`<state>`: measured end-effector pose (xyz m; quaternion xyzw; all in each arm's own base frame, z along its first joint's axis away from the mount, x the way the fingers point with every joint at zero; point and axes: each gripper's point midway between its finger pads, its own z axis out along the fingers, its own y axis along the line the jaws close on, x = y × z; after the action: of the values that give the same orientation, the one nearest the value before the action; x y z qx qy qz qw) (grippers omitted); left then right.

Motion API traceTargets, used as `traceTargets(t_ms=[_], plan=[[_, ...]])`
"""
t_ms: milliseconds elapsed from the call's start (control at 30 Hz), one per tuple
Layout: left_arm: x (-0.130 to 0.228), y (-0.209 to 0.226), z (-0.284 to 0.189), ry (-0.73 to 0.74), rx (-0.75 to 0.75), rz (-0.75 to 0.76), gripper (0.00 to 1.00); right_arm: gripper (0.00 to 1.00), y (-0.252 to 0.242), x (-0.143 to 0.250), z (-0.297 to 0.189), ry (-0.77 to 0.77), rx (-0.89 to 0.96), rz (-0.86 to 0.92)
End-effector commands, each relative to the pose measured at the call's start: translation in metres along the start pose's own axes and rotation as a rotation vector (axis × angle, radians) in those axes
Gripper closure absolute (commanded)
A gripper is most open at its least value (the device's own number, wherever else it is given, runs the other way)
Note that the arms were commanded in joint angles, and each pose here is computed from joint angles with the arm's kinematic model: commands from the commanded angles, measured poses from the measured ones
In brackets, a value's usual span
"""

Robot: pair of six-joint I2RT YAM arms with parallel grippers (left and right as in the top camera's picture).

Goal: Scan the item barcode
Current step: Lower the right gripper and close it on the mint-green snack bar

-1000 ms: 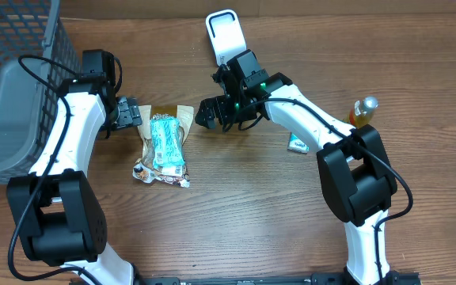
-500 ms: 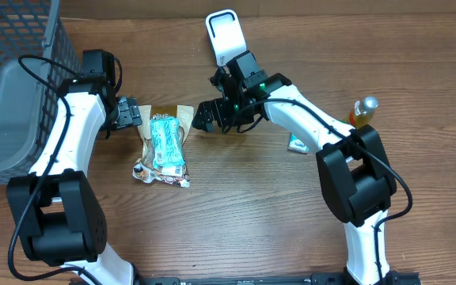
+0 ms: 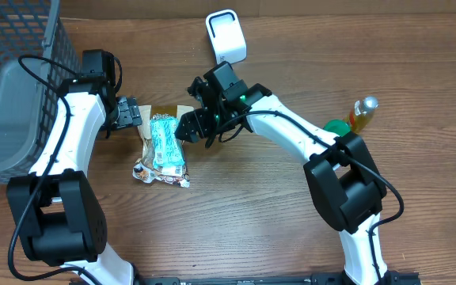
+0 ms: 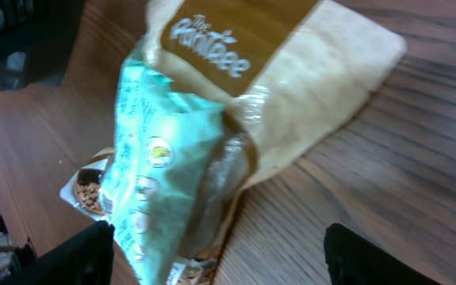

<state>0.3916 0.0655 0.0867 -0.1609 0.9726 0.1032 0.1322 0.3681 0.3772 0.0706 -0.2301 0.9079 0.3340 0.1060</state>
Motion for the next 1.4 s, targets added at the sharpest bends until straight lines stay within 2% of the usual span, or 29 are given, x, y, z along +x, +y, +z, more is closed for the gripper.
traceTargets(t_ms=[0, 267, 367, 467, 700, 733, 933, 1367], plan=[[-0.003, 0.0, -0.002, -0.011, -0.009, 0.006, 0.0, 0.21, 0.02, -0.008, -0.004, -0.029, -0.027, -0.032], [-0.003, 0.0, -0.002, -0.011, -0.009, 0.006, 0.0, 0.32, 0.041, -0.009, 0.004, -0.048, -0.055, -0.086], [-0.003, 0.0, -0.002, -0.011, -0.009, 0.006, 0.0, 0.36, 0.039, -0.012, 0.006, -0.063, -0.028, -0.042], [-0.003, 0.0, -0.002, -0.011, -0.01, 0.007, 0.0, 0.38, 0.035, -0.014, 0.008, -0.078, 0.007, 0.008], [-0.003, 0.0, -0.002, -0.011, -0.009, 0.006, 0.0, 0.4, 0.049, -0.009, 0.015, -0.07, -0.003, -0.017], [-0.003, 0.0, -0.002, -0.011, -0.009, 0.006, 0.01, 0.42, 0.049, -0.008, 0.016, -0.071, 0.006, -0.021], [-0.003, 0.0, -0.002, -0.011, -0.009, 0.006, 0.0, 0.46, 0.045, -0.009, 0.019, -0.094, 0.073, -0.013], [-0.003, 0.0, -0.002, -0.011, -0.01, 0.006, 0.01, 0.59, 0.032, -0.006, 0.022, -0.103, 0.127, 0.0]])
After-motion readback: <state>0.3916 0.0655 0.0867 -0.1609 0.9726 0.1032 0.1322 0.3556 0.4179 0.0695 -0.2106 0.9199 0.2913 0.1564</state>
